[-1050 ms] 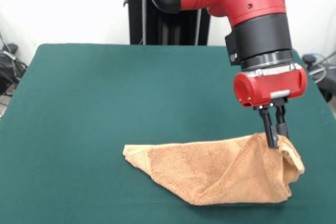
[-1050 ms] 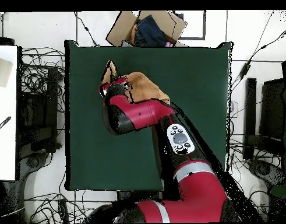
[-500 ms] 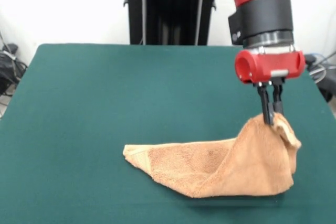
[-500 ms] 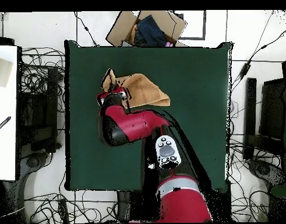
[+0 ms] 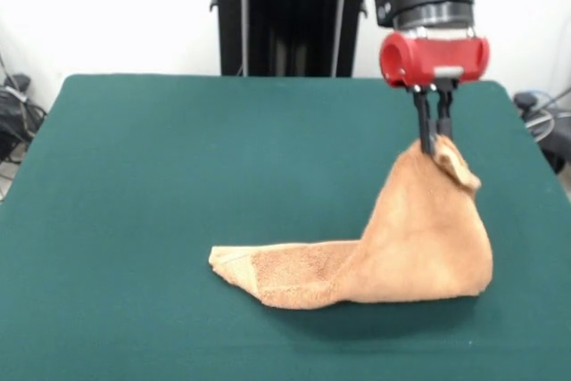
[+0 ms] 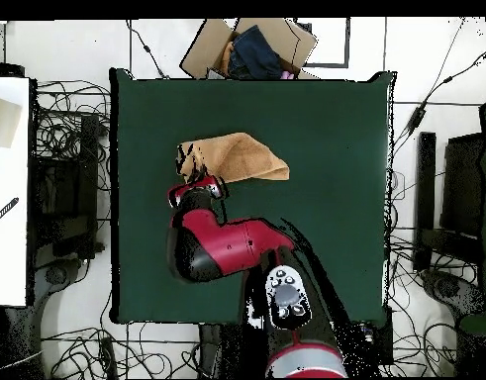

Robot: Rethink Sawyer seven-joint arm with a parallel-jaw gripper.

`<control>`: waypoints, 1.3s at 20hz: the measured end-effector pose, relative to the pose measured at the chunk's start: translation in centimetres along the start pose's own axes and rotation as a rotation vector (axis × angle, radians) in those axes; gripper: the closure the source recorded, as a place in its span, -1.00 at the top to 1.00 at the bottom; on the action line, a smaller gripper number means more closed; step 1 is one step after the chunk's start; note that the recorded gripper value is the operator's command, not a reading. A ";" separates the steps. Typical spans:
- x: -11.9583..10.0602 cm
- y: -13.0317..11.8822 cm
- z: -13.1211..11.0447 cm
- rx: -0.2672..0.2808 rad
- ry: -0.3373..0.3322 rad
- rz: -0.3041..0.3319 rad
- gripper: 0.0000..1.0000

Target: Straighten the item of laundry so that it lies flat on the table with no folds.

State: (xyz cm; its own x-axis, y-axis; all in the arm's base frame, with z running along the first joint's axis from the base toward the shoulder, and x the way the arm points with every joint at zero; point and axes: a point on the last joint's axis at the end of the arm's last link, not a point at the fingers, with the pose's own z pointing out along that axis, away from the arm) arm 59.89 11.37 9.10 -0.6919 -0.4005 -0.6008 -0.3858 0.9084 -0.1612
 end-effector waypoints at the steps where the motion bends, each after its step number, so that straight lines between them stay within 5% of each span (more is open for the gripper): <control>1: 0.6 -0.1 -0.7 0.000 0.011 0.006 -1.00; 14: 4.2 -1.8 -10.3 0.038 0.085 0.077 -1.00; 19: 3.6 -2.8 -14.4 0.068 0.127 0.156 -1.00; 26: 0.4 1.1 -20.9 0.081 0.213 0.282 -1.00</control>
State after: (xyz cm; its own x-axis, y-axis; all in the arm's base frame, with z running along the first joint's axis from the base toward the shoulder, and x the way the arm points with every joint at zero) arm 46.49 9.69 25.03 -0.8791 -0.1410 -0.4552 -0.1180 0.9899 -0.0788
